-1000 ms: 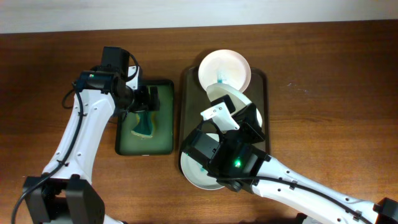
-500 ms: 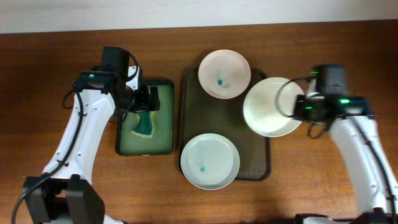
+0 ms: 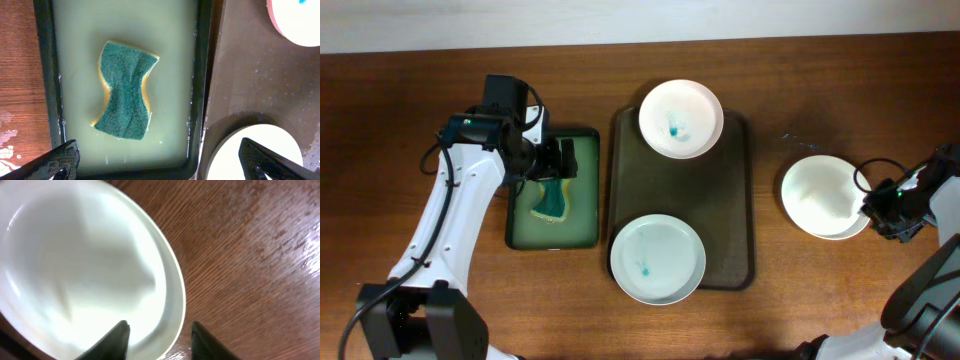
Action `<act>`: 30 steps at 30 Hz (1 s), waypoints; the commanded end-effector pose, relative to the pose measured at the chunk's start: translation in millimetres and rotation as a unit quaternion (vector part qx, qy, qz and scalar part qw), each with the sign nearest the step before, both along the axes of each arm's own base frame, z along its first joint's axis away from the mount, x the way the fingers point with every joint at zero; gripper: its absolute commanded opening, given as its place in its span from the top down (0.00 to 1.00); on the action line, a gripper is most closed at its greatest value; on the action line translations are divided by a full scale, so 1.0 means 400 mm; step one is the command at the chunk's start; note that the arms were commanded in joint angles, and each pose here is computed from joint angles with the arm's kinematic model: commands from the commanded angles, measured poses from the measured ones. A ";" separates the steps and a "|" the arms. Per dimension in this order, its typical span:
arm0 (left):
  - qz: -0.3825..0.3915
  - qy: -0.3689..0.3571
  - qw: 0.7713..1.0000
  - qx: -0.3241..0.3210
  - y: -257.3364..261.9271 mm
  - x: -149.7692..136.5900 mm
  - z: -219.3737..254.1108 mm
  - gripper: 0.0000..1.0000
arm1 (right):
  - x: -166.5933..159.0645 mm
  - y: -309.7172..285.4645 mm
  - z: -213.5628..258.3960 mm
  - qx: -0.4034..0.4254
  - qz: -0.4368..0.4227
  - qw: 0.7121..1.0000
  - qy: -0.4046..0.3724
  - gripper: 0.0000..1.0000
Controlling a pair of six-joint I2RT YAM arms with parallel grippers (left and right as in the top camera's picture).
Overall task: Clean dirty plates on tray and stack at the side
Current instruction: 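Lift the cleaned plate and place it right of the tray, then grasp the bottom plate rim with the right gripper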
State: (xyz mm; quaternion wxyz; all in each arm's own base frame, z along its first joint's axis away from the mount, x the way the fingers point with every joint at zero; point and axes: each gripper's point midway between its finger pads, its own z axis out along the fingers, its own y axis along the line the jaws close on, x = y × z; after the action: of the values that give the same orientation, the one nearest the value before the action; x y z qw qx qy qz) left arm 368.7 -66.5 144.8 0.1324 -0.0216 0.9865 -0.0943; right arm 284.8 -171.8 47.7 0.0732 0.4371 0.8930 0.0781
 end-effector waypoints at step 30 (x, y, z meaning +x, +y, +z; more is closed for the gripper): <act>-0.005 -0.010 1.000 -0.005 -0.004 0.005 0.017 0.00 | 0.035 0.702 -0.010 -0.046 0.471 0.881 -0.017 0.96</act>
State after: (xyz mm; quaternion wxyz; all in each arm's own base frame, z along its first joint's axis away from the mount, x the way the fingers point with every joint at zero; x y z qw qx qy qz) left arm 368.8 -66.4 144.9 0.1326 -0.0217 0.9864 -0.0941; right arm 257.9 137.0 16.2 -0.0113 -0.1085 0.9868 0.1196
